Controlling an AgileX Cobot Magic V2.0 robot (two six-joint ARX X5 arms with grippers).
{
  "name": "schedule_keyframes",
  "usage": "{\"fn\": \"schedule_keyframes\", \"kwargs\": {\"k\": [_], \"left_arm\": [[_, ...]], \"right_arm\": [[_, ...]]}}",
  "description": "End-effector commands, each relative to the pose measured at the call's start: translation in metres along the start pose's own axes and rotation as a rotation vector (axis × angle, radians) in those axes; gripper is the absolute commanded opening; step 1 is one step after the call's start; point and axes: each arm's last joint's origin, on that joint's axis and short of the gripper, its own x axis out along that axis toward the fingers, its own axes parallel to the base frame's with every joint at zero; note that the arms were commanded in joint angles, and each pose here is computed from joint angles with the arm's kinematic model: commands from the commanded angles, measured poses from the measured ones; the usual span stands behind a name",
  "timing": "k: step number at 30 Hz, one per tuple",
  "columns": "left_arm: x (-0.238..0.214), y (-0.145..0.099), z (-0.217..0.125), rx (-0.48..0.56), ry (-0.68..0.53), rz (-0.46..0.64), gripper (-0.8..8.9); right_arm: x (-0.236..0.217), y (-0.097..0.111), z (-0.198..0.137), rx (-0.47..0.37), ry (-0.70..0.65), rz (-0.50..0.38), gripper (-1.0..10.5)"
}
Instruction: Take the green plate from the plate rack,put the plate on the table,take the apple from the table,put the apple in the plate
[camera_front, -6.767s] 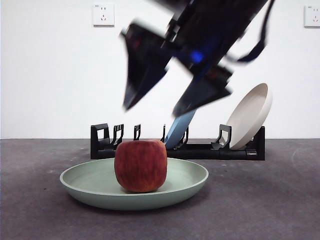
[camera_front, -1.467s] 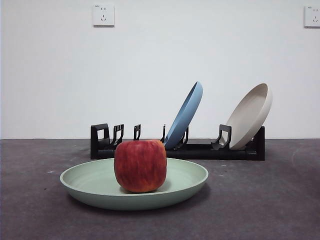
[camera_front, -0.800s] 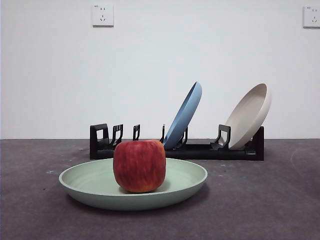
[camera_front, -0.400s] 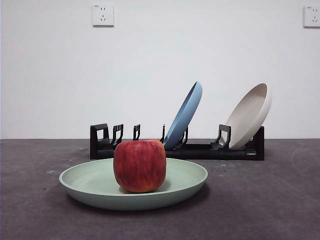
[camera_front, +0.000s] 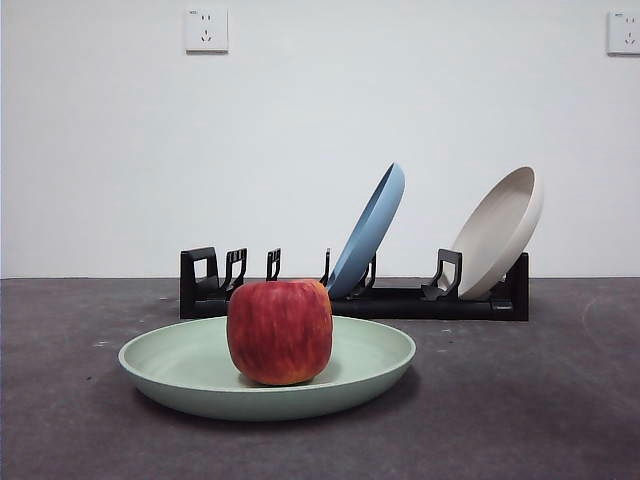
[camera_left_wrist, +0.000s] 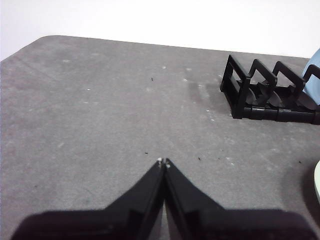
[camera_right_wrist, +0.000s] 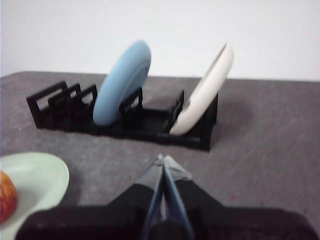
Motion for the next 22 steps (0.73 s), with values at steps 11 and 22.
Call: {"fn": "schedule_keyframes", "kwargs": {"k": [11,22], "left_arm": [[0.001,0.001,-0.004,-0.004,0.012,0.000,-0.01],[0.001,0.001,-0.004,-0.004,0.012,0.000,-0.01]], "right_arm": [[0.004,-0.001,-0.037,0.073,0.076,-0.006,0.0],[0.004,-0.001,-0.036,0.106,0.072,-0.008,0.0]]}}
